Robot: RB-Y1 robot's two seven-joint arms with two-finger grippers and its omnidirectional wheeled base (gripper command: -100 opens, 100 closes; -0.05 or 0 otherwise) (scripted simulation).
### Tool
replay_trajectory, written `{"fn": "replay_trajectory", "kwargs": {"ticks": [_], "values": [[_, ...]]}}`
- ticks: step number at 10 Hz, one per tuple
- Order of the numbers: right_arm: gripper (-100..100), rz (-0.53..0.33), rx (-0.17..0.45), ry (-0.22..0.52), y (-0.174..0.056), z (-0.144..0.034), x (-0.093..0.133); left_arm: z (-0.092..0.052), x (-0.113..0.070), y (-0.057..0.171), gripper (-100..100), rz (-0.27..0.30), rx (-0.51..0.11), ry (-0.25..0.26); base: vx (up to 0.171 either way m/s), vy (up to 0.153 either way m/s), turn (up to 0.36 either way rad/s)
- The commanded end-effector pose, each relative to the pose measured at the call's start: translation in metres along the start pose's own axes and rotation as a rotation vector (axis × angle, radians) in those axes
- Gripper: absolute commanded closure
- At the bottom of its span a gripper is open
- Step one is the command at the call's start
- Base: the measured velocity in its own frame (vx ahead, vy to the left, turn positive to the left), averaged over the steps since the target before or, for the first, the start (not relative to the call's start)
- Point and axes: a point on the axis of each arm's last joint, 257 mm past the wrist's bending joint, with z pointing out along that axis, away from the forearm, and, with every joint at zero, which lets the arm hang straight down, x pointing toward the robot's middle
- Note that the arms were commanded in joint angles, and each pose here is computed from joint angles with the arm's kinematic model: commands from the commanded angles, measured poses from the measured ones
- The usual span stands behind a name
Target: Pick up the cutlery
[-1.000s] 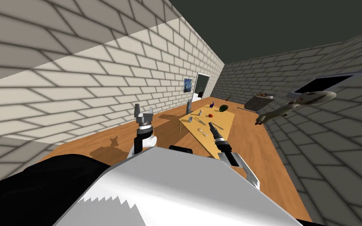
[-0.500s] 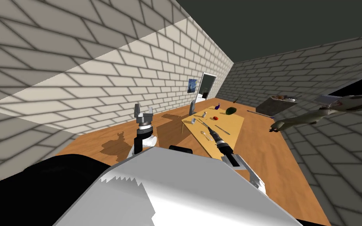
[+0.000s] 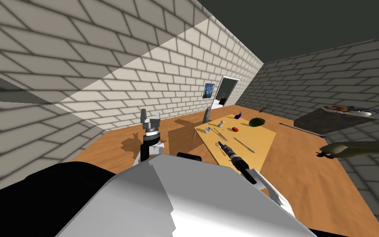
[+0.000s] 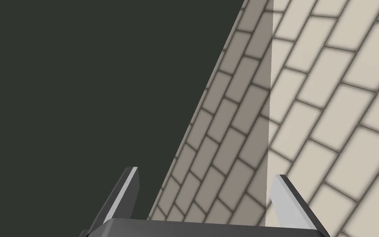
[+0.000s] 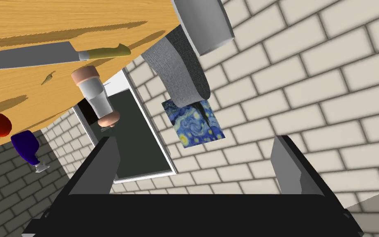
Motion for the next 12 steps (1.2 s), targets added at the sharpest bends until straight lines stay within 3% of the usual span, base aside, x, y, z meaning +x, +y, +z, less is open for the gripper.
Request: {"fn": "replay_trajectory", "kwargs": {"ticks": [1, 2, 5, 6, 8, 9, 12], "values": [[-100, -0.035, 0.045, 0.047, -0.025, -0.007, 0.014, 0.000, 0.000, 0.000, 0, 0.000, 0.000, 0.000, 0.070, 0.004, 0.075], [-100, -0.034, 0.050, 0.050, -0.028, -0.007, 0.015, 0.000, 0.000, 0.000, 0, 0.000, 0.000, 0.000, 0.029, 0.003, -0.045], [-100, -0.128, 0.114, 0.172, -0.067, -0.030, 0.052, 0.000, 0.000, 0.000, 0, 0.000, 0.000, 0.000, 0.044, 0.010, 0.199], [-100, -0.128, 0.129, 0.179, -0.074, -0.033, 0.055, 0.000, 0.000, 0.000, 0, 0.000, 0.000, 0.000, 0.055, -0.003, 0.102], [-100, -0.212, 0.196, 0.309, -0.117, -0.067, 0.092, 0.000, 0.000, 0.000, 0, 0.000, 0.000, 0.000, 0.074, 0.007, 0.283], [-100, -0.212, 0.196, 0.309, -0.117, -0.067, 0.092, 0.000, 0.000, 0.000, 0, 0.000, 0.000, 0.000, 0.077, -0.010, 0.106], [-100, -0.318, 0.271, 0.494, -0.169, -0.127, 0.137, 0.000, 0.000, 0.000, 0, 0.000, 0.000, 0.000, 0.095, -0.013, 0.270]]}}
